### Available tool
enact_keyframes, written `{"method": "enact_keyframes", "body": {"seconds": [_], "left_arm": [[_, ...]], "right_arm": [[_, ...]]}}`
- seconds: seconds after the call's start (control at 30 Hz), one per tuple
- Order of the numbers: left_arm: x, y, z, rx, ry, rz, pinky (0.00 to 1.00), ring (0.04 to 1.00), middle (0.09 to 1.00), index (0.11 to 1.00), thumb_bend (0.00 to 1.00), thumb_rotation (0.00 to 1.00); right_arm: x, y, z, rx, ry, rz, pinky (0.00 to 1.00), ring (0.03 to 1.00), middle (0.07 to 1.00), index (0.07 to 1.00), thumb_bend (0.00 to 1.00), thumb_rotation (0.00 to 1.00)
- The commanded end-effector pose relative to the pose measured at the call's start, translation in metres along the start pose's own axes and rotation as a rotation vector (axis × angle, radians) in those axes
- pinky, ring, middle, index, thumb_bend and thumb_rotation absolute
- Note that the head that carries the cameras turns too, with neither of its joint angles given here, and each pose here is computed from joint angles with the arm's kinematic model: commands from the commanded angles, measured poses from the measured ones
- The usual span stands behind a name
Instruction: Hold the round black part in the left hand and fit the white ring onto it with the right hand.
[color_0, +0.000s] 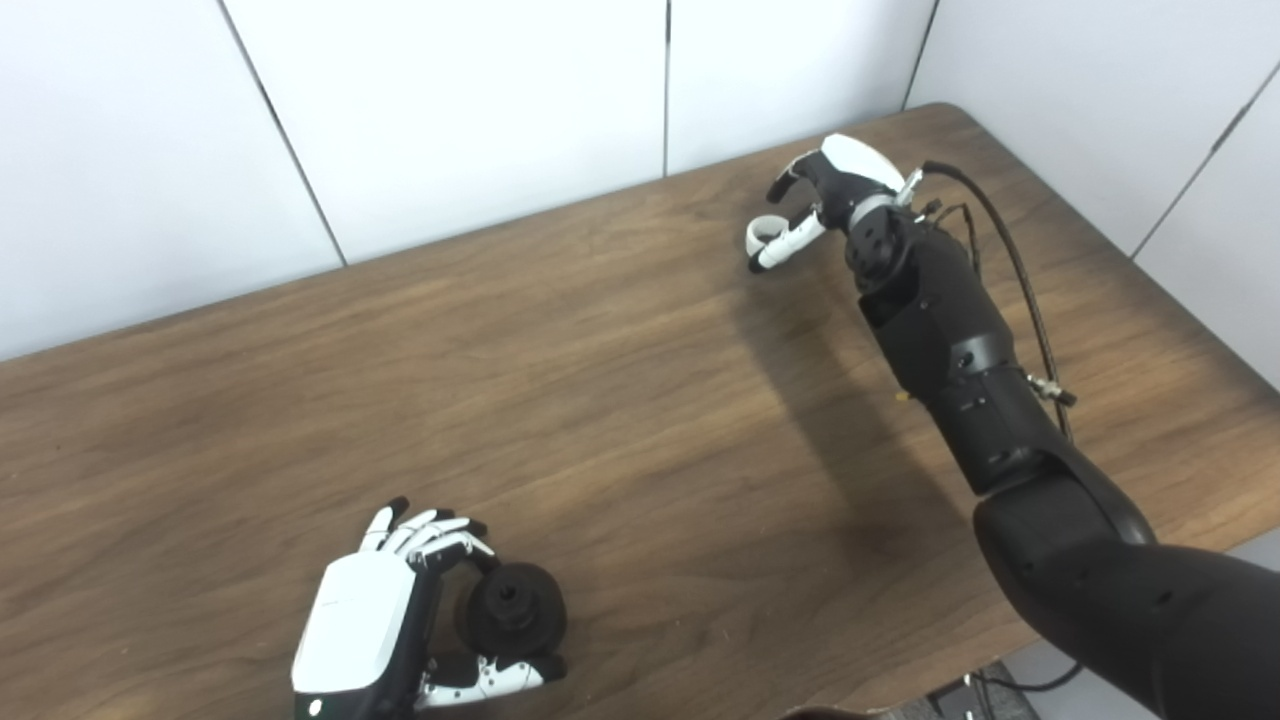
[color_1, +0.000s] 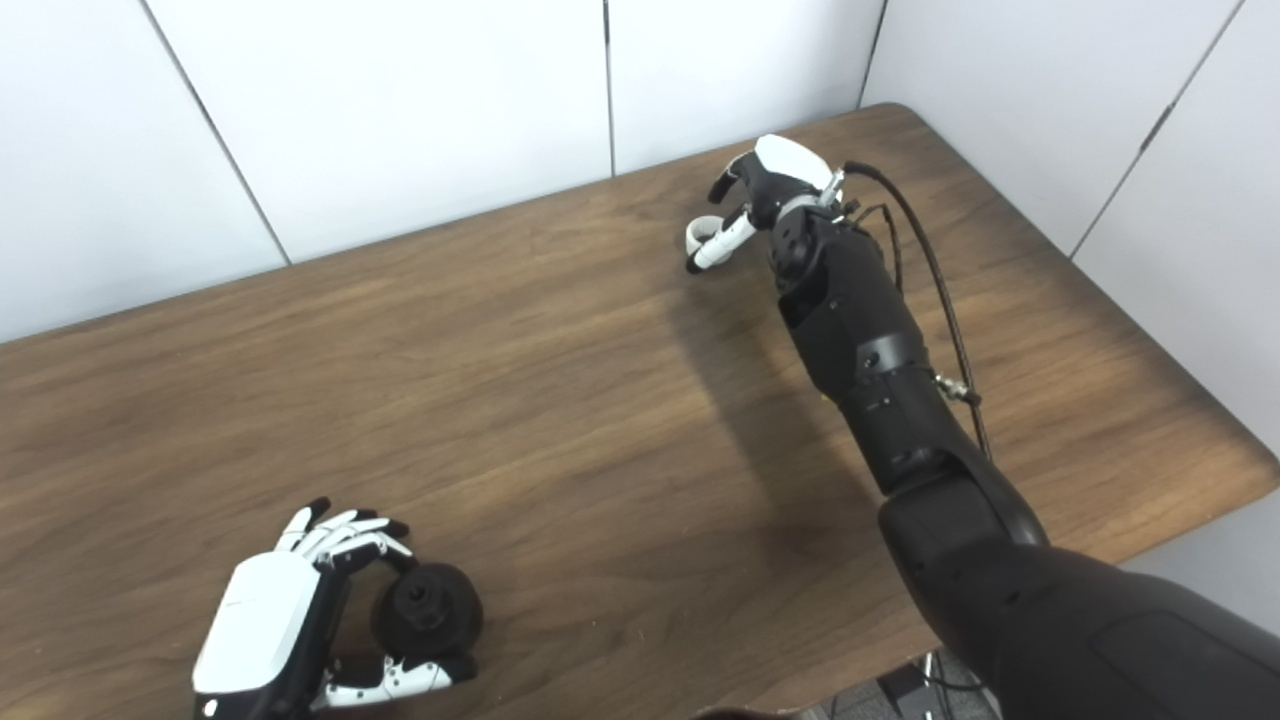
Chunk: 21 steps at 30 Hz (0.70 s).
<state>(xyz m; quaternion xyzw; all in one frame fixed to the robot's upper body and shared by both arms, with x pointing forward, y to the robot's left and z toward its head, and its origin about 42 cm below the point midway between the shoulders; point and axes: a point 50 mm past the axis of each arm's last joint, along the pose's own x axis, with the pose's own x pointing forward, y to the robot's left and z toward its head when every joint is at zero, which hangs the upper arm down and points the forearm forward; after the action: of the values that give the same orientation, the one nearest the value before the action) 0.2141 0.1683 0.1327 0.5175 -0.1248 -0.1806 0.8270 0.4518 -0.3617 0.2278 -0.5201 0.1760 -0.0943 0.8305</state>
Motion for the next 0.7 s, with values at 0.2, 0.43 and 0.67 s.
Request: {"method": "enact_keyframes", "body": {"seconds": [0.2, 0.43, 0.67], "left_arm": [[-0.004, 0.003, 0.000, 0.016, 0.000, 0.000, 0.96, 0.832, 0.737, 0.484, 0.52, 0.05], [-0.004, 0.003, 0.001, 0.016, 0.002, 0.001, 0.96, 0.830, 0.737, 0.484, 0.52, 0.05], [-0.004, 0.004, 0.001, 0.016, 0.000, 0.001, 0.96, 0.831, 0.738, 0.484, 0.52, 0.05]], "right_arm": [[0.003, -0.031, 0.006, -0.025, -0.015, -0.078, 1.00, 1.000, 0.939, 0.688, 0.86, 0.22], [0.002, -0.027, 0.011, -0.033, -0.031, -0.065, 1.00, 1.000, 0.943, 0.674, 0.84, 0.22], [0.001, -0.022, 0.015, -0.026, -0.045, -0.051, 1.00, 1.000, 0.938, 0.667, 0.83, 0.22]]}}
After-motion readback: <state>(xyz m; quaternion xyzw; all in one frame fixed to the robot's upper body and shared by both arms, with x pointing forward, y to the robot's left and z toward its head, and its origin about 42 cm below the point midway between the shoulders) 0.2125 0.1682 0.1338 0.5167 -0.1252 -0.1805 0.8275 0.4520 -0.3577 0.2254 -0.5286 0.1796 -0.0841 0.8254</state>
